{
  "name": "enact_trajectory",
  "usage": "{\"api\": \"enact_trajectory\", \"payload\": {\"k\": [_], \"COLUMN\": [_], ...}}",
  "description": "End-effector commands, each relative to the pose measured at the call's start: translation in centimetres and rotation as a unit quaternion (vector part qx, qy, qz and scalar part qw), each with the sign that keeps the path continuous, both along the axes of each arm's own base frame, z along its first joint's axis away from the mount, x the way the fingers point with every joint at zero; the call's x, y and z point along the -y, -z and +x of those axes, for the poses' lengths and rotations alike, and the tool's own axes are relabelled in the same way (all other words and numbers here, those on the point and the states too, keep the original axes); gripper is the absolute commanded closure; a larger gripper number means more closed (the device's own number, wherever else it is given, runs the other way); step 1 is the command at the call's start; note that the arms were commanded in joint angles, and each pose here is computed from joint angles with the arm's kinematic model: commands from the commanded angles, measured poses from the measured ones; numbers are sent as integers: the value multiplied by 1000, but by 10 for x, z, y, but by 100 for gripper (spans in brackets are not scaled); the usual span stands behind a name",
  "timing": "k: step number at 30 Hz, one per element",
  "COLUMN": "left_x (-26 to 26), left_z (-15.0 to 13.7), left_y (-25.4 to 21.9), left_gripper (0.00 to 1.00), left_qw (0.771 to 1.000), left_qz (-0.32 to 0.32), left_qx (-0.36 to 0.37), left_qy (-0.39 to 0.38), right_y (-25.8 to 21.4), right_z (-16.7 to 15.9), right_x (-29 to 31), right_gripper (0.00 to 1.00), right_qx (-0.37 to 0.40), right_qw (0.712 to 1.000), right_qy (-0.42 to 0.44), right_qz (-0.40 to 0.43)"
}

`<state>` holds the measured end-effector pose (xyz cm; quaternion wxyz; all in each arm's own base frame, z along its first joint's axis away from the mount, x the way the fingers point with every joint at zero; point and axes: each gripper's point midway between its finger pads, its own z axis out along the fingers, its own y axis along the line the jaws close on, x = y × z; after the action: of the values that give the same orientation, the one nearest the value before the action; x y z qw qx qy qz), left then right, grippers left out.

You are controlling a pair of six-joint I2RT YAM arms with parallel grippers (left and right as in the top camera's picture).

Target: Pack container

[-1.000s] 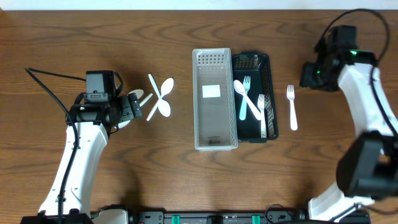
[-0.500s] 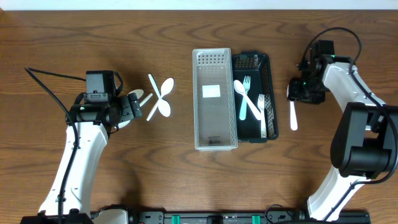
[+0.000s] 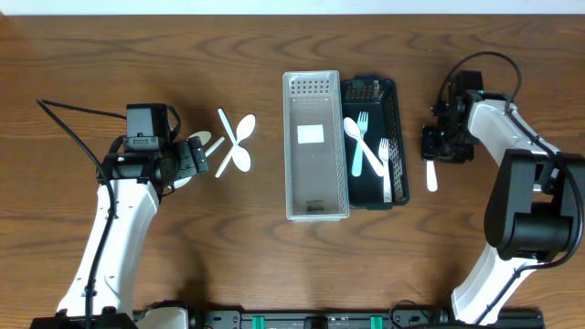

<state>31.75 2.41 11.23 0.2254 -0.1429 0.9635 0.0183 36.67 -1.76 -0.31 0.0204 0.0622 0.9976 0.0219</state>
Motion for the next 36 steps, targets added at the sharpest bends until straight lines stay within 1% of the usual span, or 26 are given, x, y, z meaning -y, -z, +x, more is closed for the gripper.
{"api": "enact_trajectory", "payload": {"k": [1, 2, 5, 7, 8, 10, 14, 16, 19, 21, 23, 28, 33, 35, 36], "left_x": [-2, -2, -2, -2, -2, -2, -2, -2, -2, -2, -2, -1, 14, 18, 23], "left_z": [5, 5, 5, 5, 5, 5, 5, 5, 5, 5, 5, 5, -6, -7, -8], "left_y": [-6, -6, -6, -6, -6, -6, -6, -6, -6, -6, -6, -6, 0, 3, 3], "left_gripper": [2, 2, 2, 2, 2, 2, 2, 2, 2, 2, 2, 2, 2, 2, 2], "left_qw": [1000, 1000, 1000, 1000, 1000, 1000, 1000, 1000, 1000, 1000, 1000, 1000, 998, 997, 996], "left_qz": [5, 5, 5, 5, 5, 5, 5, 5, 5, 5, 5, 0, -56, -72, -84], "left_qx": [7, 7, 7, 7, 7, 7, 8, 8, 7, 7, 7, 7, -14, -17, -19], "left_qy": [3, 3, 3, 3, 3, 3, 3, 3, 3, 3, 3, -1, -19, -22, -17], "right_y": [6, 6, -4, -21, -37, -68, -151, -185, -212, -216, -209, -170, -125, -115, -114], "right_z": [-2, -2, 3, 8, 14, 24, 42, 43, 36, 31, 26, 17, 14, 15, 16], "right_x": [-2, -2, -1, 2, 3, 4, -5, -19, -44, -62, -78, -119, -144, -150, -151], "right_gripper": [71, 74, 91, 96, 98, 99, 99, 99, 99, 99, 99, 99, 98, 91, 83], "right_qx": [-6, -6, 4, 18, 35, 69, 176, 220, 252, 251, 238, 190, 139, 129, 129], "right_qw": [1000, 1000, 1000, 1000, 999, 997, 984, 974, 964, 962, 963, 969, 976, 976, 976], "right_qy": [-6, -6, -14, -22, -22, -23, -30, -43, -64, -80, -99, -126, -148, -154, -155], "right_qz": [-5, -5, -7, -12, -15, -18, -5, 16, 52, 71, 78, 94, 81, 81, 81]}}
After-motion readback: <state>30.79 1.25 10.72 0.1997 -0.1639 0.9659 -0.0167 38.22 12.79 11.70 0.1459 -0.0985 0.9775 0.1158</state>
